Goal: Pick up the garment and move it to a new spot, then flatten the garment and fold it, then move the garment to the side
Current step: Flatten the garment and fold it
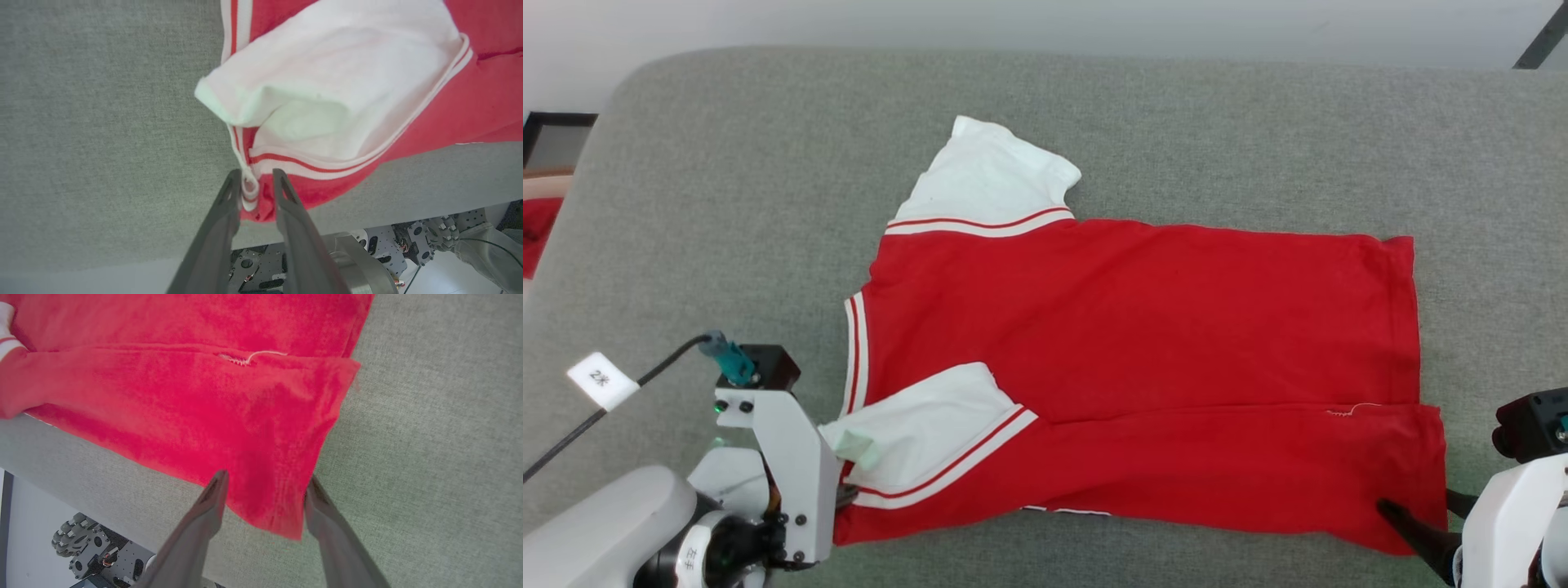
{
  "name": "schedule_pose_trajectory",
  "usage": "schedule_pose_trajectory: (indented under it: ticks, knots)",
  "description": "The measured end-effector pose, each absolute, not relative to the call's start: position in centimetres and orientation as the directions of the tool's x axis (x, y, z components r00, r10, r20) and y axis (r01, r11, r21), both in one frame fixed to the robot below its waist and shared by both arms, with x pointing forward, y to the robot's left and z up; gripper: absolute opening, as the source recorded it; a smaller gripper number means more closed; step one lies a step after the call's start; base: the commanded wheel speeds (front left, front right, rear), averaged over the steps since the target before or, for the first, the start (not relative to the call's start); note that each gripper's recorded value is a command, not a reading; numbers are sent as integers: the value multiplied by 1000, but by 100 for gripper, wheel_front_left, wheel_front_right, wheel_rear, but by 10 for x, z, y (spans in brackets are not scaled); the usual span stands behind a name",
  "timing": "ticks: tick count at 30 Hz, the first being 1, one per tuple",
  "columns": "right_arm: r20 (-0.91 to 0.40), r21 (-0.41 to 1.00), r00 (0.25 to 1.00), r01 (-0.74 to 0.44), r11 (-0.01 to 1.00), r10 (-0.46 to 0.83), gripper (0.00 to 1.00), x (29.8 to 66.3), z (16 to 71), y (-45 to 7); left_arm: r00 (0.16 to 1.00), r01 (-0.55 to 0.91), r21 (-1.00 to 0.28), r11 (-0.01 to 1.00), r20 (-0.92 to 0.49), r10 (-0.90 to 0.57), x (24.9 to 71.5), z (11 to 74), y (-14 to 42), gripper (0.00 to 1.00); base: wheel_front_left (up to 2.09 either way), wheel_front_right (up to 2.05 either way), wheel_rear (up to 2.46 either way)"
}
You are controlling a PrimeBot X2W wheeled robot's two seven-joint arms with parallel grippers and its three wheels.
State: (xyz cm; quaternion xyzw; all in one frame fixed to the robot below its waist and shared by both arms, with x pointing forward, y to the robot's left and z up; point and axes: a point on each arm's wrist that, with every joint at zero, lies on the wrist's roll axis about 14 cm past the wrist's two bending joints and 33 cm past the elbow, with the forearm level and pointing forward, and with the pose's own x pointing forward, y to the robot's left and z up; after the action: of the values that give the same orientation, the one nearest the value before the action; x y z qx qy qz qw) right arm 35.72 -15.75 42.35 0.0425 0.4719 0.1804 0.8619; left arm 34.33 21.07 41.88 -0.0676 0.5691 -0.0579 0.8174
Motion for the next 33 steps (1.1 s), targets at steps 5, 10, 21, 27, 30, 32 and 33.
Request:
schedule_pose_trajectory:
  ticks: [5, 10, 21, 27, 30, 32, 33]
  knots:
    - [-775, 238, 526, -272, 932, 351, 100, 361, 432, -158, 404, 43, -165, 985, -899, -169, 352, 431, 212, 98, 0, 0, 0]
    - [-716, 228, 606, -268, 936, 348, 100, 371, 449, -161, 494, 79, -139, 987, -855, -160, 370, 453, 215, 100, 0, 0, 0]
    - [-393, 186, 872, -236, 954, 293, 100, 414, 510, -165, 749, 206, -30, 978, -639, -177, 452, 512, 204, 100, 0, 0, 0]
    - [-136, 114, 962, -223, 968, 238, 100, 433, 550, -173, 803, 272, 3, 962, -552, -226, 498, 528, 186, 100, 0, 0, 0]
    - [-43, 84, 975, -214, 973, 218, 100, 437, 559, -176, 809, 288, 7, 958, -537, -240, 518, 527, 180, 100, 0, 0, 0]
    - [14, 73, 978, -206, 976, 206, 100, 439, 565, -179, 810, 301, 12, 954, -531, -249, 532, 526, 175, 100, 0, 0, 0]
    - [39, 69, 979, -204, 977, 201, 100, 440, 567, -180, 811, 307, 15, 952, -528, -253, 539, 526, 174, 100, 0, 0, 0]
